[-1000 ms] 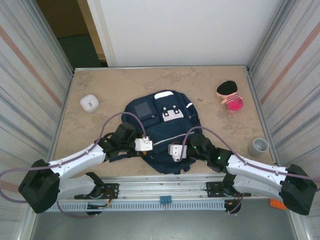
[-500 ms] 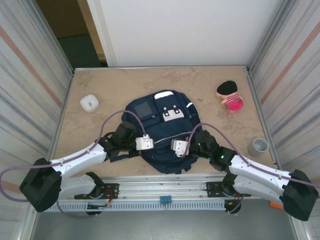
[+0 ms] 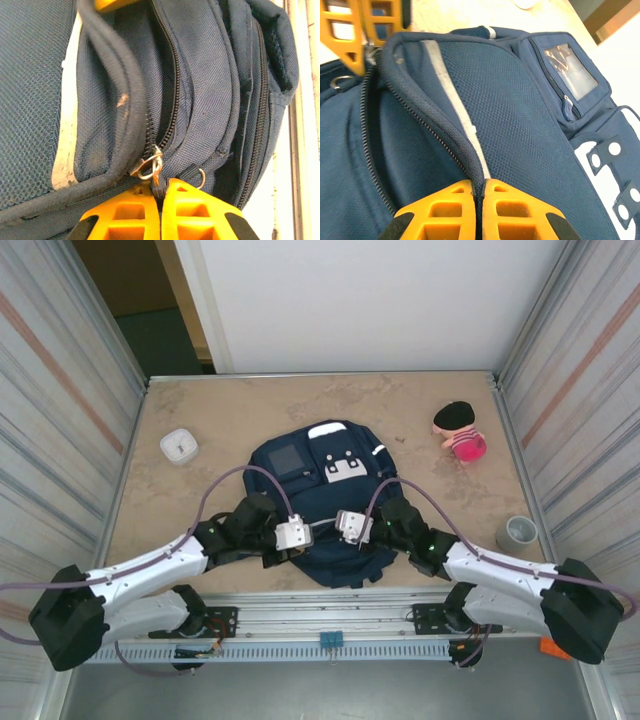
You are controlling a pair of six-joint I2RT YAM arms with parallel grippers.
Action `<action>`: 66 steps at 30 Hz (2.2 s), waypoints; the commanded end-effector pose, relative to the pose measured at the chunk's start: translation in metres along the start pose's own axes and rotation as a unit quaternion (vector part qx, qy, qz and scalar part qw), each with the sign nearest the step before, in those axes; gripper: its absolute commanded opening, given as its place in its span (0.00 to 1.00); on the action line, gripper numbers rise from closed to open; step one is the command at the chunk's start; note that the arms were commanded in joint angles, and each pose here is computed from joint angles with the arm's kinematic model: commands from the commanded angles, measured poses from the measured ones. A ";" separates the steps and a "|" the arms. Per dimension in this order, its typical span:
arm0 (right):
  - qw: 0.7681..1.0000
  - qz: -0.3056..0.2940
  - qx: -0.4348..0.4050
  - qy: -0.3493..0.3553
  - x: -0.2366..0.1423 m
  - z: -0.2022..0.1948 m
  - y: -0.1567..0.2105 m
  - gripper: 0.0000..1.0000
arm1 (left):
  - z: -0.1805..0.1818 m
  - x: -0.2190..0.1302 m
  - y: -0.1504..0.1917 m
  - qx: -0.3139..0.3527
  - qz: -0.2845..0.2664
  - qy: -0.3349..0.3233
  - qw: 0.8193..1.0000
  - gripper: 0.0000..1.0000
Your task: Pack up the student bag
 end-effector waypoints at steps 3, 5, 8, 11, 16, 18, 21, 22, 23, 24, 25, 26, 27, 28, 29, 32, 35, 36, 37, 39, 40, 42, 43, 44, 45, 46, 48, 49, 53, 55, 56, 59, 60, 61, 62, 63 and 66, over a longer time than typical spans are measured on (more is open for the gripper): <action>0.997 -0.034 0.036 0.051 0.004 -0.027 -0.022 0.00 | -0.012 -0.006 -0.031 -0.035 -0.075 -0.002 0.997 0.00; 0.997 -0.044 0.052 0.041 0.000 -0.027 -0.028 0.08 | -0.008 -0.004 -0.034 -0.052 -0.081 -0.024 0.995 0.00; 0.992 -0.049 0.118 0.003 -0.017 -0.023 -0.037 0.37 | -0.003 0.000 -0.034 -0.069 -0.083 -0.041 0.993 0.00; 0.962 -0.052 0.267 -0.002 -0.043 -0.030 -0.050 0.48 | -0.001 0.002 -0.031 -0.076 -0.074 -0.053 0.993 0.00; 0.854 -0.008 0.520 0.012 -0.069 -0.026 -0.039 0.51 | 0.002 0.002 -0.027 -0.082 -0.067 -0.068 0.992 0.00; 0.802 0.025 0.596 0.029 -0.075 -0.020 -0.024 0.51 | 0.003 0.002 -0.025 -0.085 -0.064 -0.075 0.991 0.00; 0.724 0.057 0.687 0.034 -0.078 -0.008 -0.008 0.53 | 0.002 0.002 -0.025 -0.085 -0.066 -0.071 0.992 0.00; 0.696 0.060 0.715 0.022 -0.077 -0.003 -0.006 0.54 | 0.001 0.002 -0.025 -0.086 -0.065 -0.071 0.992 0.00; 0.674 0.057 0.736 0.005 -0.074 0.001 -0.006 0.56 | 0.002 0.002 -0.025 -0.086 -0.066 -0.071 0.992 0.00; 0.658 0.051 0.751 -0.011 -0.072 0.004 -0.007 0.57 | 0.001 0.001 -0.025 -0.087 -0.065 -0.071 0.992 0.00; 0.638 0.042 0.768 -0.027 -0.069 0.006 -0.008 0.59 | 0.001 0.001 -0.025 -0.087 -0.067 -0.072 0.991 0.00; 0.621 0.030 0.782 -0.038 -0.067 0.007 -0.009 0.61 | 0.001 0.001 -0.025 -0.087 -0.069 -0.072 0.991 0.00; 0.604 0.019 0.796 -0.043 -0.066 0.007 -0.010 0.62 | 0.001 0.001 -0.025 -0.088 -0.070 -0.072 0.991 0.00; 0.593 0.008 0.804 -0.046 -0.065 0.006 -0.010 0.62 | 0.001 0.001 -0.025 -0.087 -0.070 -0.072 0.991 0.00; 0.588 -0.002 0.808 -0.046 -0.064 0.005 -0.011 0.62 | 0.001 0.001 -0.025 -0.088 -0.070 -0.070 0.991 0.00; 0.570 -0.020 0.821 -0.033 -0.063 -0.001 -0.008 0.62 | -0.001 0.001 -0.025 -0.088 -0.072 -0.065 0.991 0.00; 0.553 -0.029 0.832 -0.029 -0.057 -0.003 -0.002 0.60 | -0.001 0.000 -0.026 -0.089 -0.076 -0.064 0.991 0.00; 0.548 -0.033 0.835 -0.032 -0.055 -0.004 -0.002 0.59 | -0.001 -0.001 -0.027 -0.088 -0.078 -0.064 0.991 0.00; 0.543 -0.034 0.838 -0.033 -0.053 -0.004 -0.001 0.58 | -0.001 -0.001 -0.027 -0.089 -0.077 -0.063 0.991 0.00; 0.539 -0.039 0.840 -0.039 -0.049 -0.005 -0.002 0.56 | -0.001 -0.001 -0.027 -0.086 -0.077 -0.062 0.991 0.00; 0.538 -0.040 0.841 -0.040 -0.047 -0.006 -0.002 0.54 | -0.002 -0.001 -0.027 -0.085 -0.077 -0.061 0.992 0.00; 0.537 -0.039 0.841 -0.041 -0.044 -0.007 -0.003 0.53 | -0.002 -0.001 -0.028 -0.085 -0.078 -0.060 0.991 0.00; 0.535 -0.037 0.843 -0.040 -0.042 -0.008 -0.003 0.53 | -0.002 -0.001 -0.028 -0.085 -0.079 -0.059 0.992 0.00; 0.534 -0.035 0.844 -0.039 -0.040 -0.007 -0.002 0.53 | -0.001 -0.001 -0.029 -0.085 -0.079 -0.060 0.991 0.00; 0.530 -0.033 0.846 -0.036 -0.039 -0.007 0.000 0.52 | -0.001 -0.001 -0.029 -0.084 -0.081 -0.059 0.991 0.00; 0.527 -0.030 0.849 -0.034 -0.037 -0.006 0.002 0.51 | -0.001 -0.001 -0.030 -0.084 -0.082 -0.058 0.991 0.00; 0.520 -0.034 0.853 -0.032 -0.034 -0.007 0.003 0.47 | -0.001 0.000 -0.031 -0.082 -0.083 -0.057 0.992 0.00; 0.519 -0.037 0.854 -0.030 -0.034 -0.008 0.003 0.44 | -0.001 0.000 -0.032 -0.082 -0.084 -0.056 0.992 0.00; 0.518 -0.042 0.854 -0.014 -0.034 -0.010 0.007 0.29 | -0.002 0.000 -0.037 -0.081 -0.091 -0.046 0.992 0.00; 0.516 -0.044 0.855 -0.010 -0.034 -0.010 0.008 0.20 | -0.003 0.001 -0.040 -0.079 -0.094 -0.041 0.992 0.00; 0.516 -0.044 0.855 -0.009 -0.034 -0.010 0.009 0.16 | -0.004 0.001 -0.042 -0.078 -0.097 -0.039 0.991 0.00; 0.517 -0.041 0.855 -0.012 -0.034 -0.009 0.009 0.11 | -0.005 0.001 -0.049 -0.077 -0.106 -0.032 0.991 0.00; 0.518 -0.042 0.854 -0.014 -0.034 -0.008 0.009 0.09 | -0.006 0.001 -0.051 -0.076 -0.107 -0.030 0.991 0.00; 0.519 -0.044 0.853 -0.016 -0.034 -0.009 0.007 0.08 | -0.007 0.002 -0.052 -0.075 -0.105 -0.027 0.991 0.00; 0.521 -0.046 0.852 -0.019 -0.034 -0.009 0.005 0.07 | -0.008 0.003 -0.055 -0.071 -0.104 -0.025 0.992 0.00; 0.523 -0.048 0.851 -0.021 -0.034 -0.008 0.003 0.06 | -0.009 0.003 -0.057 -0.068 -0.104 -0.023 0.992 0.00; 0.531 -0.050 0.845 -0.028 -0.034 -0.009 -0.003 0.04 | -0.012 0.004 -0.064 -0.062 -0.103 -0.014 0.993 0.00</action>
Point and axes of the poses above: each hand's point on the last joint's axis, 136 mm out from that joint toward the fingers, its own x axis out along the fingers, its own z axis along the line the jaws close on, y = z × x, the point moved 6 cm from there along -x, back along the fingers, and after that the axes turned 4 degrees about x, right-handed, at the moved point
